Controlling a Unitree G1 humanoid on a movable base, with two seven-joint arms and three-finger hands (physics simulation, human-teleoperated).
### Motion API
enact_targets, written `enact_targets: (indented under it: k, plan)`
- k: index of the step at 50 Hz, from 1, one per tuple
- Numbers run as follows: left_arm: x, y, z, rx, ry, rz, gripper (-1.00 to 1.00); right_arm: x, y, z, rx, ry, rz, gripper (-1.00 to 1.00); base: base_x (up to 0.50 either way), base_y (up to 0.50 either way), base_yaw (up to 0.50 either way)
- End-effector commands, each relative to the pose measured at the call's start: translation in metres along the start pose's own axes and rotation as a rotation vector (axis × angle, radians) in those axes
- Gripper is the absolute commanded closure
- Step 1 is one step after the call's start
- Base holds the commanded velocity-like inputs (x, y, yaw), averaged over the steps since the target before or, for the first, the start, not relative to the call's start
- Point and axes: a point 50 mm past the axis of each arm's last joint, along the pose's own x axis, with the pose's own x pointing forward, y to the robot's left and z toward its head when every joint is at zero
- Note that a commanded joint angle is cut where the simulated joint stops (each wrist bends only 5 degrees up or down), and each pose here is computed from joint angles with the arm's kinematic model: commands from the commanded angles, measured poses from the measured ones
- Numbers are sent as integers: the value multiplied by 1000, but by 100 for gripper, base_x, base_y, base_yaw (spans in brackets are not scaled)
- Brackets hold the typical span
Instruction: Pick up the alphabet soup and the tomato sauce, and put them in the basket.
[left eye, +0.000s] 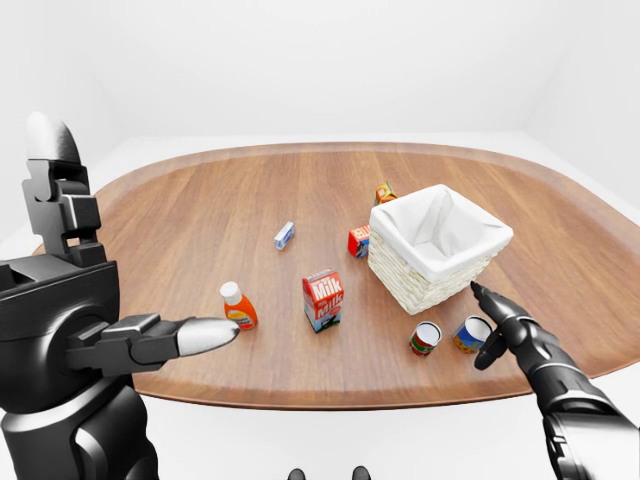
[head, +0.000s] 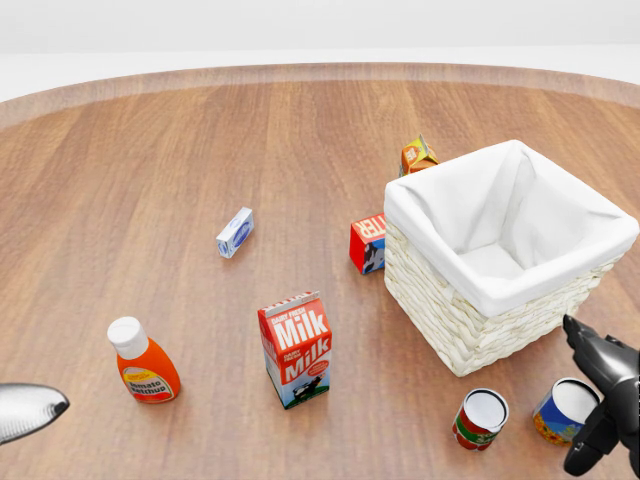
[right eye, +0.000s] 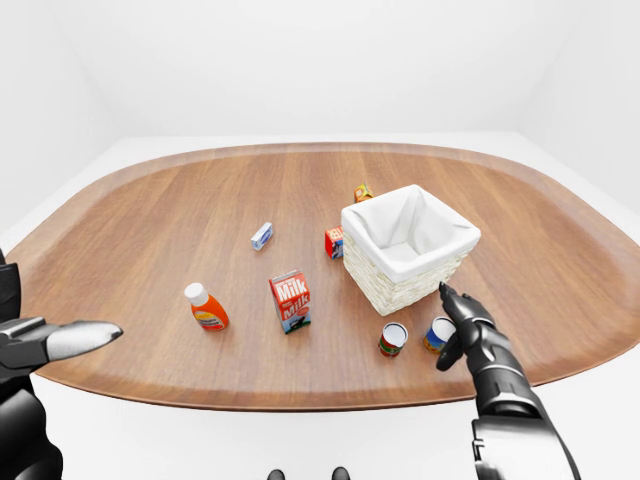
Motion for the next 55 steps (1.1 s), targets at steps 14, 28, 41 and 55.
enact_targets:
  k: [14, 28, 41, 55]
  plan:
    - [1, 1, -1, -1, 0, 5, -94, 3, 6, 7, -88, 7, 17, -100, 0, 0, 0]
    - [1, 2, -1, 2, 1, 7, -93, 5, 8, 14, -126, 2, 31, -100, 0, 0, 0]
    - [0, 2, -1, 2, 3, 6, -93, 5, 5, 10, -153, 15, 33, -100, 0, 0, 0]
    - [0, 3, -1, 5, 4, 9, -94, 6, 5, 11, -177, 19, 43, -100, 0, 0, 0]
